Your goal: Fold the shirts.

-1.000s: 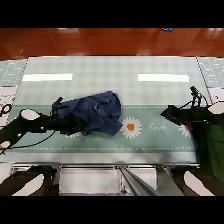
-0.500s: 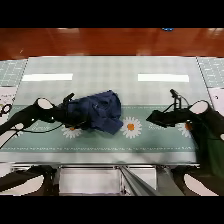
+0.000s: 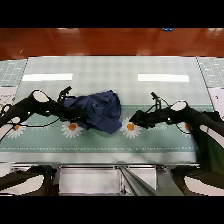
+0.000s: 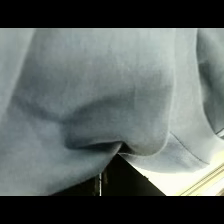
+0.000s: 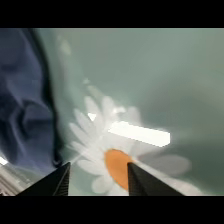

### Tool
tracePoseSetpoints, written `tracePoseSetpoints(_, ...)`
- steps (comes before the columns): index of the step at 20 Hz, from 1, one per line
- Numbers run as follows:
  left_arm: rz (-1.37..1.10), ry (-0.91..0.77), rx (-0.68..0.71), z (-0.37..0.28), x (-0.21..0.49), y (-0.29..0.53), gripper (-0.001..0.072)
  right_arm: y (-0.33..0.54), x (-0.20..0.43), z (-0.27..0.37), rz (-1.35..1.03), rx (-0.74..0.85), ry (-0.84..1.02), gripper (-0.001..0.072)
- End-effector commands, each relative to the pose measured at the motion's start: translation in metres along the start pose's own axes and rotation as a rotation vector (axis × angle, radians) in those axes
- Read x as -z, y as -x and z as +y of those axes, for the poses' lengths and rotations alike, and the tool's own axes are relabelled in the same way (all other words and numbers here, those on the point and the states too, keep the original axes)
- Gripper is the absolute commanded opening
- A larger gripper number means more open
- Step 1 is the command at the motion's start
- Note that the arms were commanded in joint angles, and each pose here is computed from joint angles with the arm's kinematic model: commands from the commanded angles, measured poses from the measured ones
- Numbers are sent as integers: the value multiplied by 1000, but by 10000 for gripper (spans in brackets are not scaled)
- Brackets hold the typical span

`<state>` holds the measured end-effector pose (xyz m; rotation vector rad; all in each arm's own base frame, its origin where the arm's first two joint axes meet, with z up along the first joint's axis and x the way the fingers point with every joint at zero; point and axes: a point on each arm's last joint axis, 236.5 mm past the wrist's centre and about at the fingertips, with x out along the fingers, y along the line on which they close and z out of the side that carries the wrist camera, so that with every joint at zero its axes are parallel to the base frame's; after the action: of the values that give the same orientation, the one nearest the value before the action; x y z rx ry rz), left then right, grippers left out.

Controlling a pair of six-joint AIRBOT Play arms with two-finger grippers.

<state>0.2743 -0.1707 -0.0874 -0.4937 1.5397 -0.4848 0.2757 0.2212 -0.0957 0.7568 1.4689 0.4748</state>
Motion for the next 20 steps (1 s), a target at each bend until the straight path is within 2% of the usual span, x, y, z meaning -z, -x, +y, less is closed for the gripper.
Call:
tracePoseSetpoints(1,-1,0,-2,1,-1,1,15,-17,-19,24,0,-62,21,412)
tracePoseSetpoints(7,-10,14,22,-5,-3,1,15,-33,-67,54,34,-113,35,412)
tracePoseSetpoints(15,-23,20,31,-7,-6,2,15,-61,-63,71,119,-123,70,393)
tracePoseSetpoints(16,-24,21,34,-8,-7,2,15,-62,-61,74,125,-124,72,321)
tracePoseSetpoints(17,-26,14,41,-9,-7,2,15,-63,-59,75,131,-127,75,219)
tracePoseSetpoints(18,-30,7,49,-11,-8,2,15,-63,-58,76,135,-128,80,56)
tracePoseSetpoints(19,-35,5,55,-13,-9,3,15,-62,-56,77,144,-131,84,27)
tracePoseSetpoints(20,-47,-2,57,-15,-13,7,15,-60,-53,79,153,-135,92,27)
